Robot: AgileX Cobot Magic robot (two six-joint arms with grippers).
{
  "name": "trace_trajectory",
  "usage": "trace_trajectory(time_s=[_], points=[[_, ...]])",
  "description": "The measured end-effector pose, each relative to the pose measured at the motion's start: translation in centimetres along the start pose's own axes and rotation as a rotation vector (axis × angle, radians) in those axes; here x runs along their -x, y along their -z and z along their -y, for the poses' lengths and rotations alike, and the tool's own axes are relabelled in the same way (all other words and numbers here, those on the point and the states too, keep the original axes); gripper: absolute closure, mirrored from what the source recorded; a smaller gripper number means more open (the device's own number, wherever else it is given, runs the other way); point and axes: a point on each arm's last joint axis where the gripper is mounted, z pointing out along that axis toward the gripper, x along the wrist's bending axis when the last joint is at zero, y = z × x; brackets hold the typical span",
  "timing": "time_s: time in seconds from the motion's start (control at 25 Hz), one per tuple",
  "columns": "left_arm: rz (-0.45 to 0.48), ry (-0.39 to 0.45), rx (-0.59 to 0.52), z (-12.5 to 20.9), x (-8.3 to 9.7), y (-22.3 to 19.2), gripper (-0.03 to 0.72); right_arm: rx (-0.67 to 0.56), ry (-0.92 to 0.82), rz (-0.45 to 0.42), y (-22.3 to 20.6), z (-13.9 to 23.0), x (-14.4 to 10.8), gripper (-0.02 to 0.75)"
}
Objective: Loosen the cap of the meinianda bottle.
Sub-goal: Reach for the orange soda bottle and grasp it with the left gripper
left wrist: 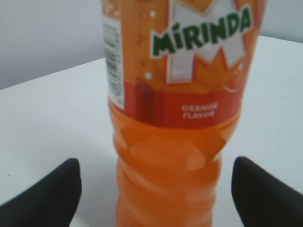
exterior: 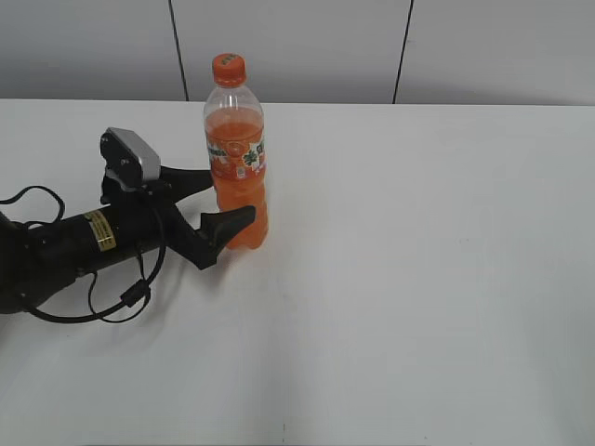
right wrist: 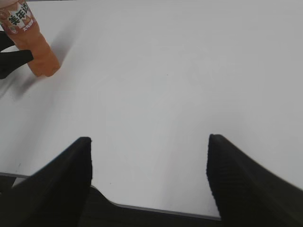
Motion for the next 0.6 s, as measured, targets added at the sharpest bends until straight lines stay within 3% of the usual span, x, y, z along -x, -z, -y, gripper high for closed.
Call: trace_trajectory(time_s=[0.6], points=[[0.072,-0.019,0.032,0.1,0.1,-2.9,0.101,0.0,0.0,0.0,0.0,0.0,0.0,0.174]])
